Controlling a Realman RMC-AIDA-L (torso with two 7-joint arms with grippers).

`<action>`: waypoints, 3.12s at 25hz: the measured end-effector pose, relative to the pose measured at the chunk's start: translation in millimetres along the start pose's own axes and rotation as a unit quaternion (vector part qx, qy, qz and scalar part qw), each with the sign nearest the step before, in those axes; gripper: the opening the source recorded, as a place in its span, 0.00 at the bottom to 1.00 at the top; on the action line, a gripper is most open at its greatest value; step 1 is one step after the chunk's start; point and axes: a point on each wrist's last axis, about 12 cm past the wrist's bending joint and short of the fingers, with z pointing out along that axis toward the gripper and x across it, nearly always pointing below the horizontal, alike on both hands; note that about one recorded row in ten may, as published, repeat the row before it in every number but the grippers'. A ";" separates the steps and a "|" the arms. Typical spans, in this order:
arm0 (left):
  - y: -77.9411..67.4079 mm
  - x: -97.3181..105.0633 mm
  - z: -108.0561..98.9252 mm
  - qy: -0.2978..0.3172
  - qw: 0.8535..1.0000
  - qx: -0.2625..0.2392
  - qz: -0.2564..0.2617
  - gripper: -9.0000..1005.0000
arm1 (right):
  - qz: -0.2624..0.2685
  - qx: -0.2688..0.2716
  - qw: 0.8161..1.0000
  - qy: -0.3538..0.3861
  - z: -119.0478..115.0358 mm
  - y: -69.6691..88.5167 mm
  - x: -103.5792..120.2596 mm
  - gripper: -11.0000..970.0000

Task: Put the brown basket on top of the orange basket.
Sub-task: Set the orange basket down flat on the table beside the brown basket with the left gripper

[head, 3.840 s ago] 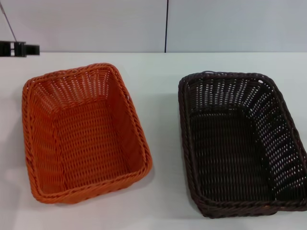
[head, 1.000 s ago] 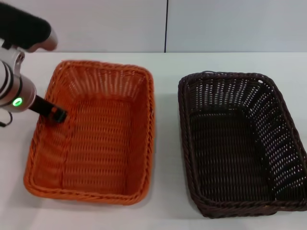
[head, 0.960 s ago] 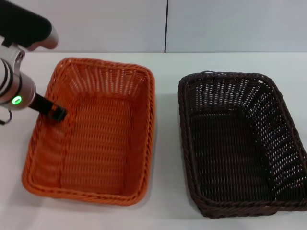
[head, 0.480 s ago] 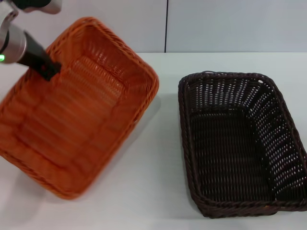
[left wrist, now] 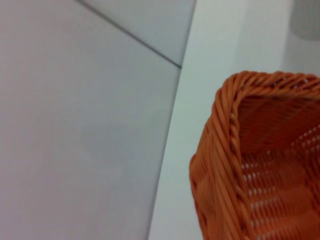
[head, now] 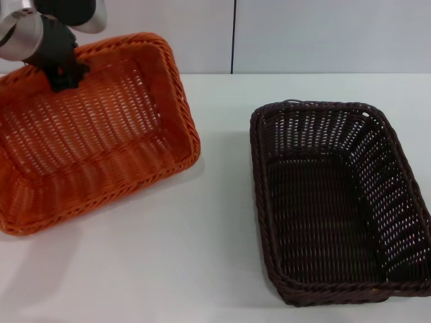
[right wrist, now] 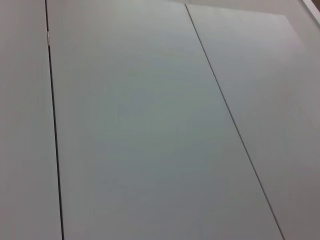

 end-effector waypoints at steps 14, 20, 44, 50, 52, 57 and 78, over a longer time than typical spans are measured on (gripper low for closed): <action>-11.6 -13.8 -23.3 -0.013 0.979 -0.003 0.203 0.16 | 0.004 0.001 1.000 -0.001 -7.1 0.0 -0.7 0.84; -17.0 -29.9 -16.9 -0.023 0.978 0.007 0.209 0.16 | 0.007 0.000 1.000 -0.001 -6.0 1.5 -0.3 0.84; -40.3 -74.8 24.7 -0.049 0.973 0.031 0.225 0.16 | -0.001 0.007 1.000 0.007 -12.9 -6.6 -1.2 0.84; -42.3 -89.1 29.0 -0.071 0.971 0.033 0.224 0.16 | -0.002 0.008 1.000 0.011 -13.1 -7.9 -0.5 0.84; -40.9 -94.5 32.2 -0.071 0.973 0.034 0.217 0.16 | -0.004 0.009 1.000 0.012 -13.6 -8.6 -0.6 0.84; -40.7 -100.6 36.0 -0.074 0.972 0.030 0.219 0.16 | -0.009 0.011 1.000 0.012 -15.5 -11.6 -1.6 0.84; -40.2 -103.4 46.3 -0.081 0.974 0.018 0.213 0.19 | -0.010 0.011 1.000 0.008 -13.7 -13.8 -3.3 0.84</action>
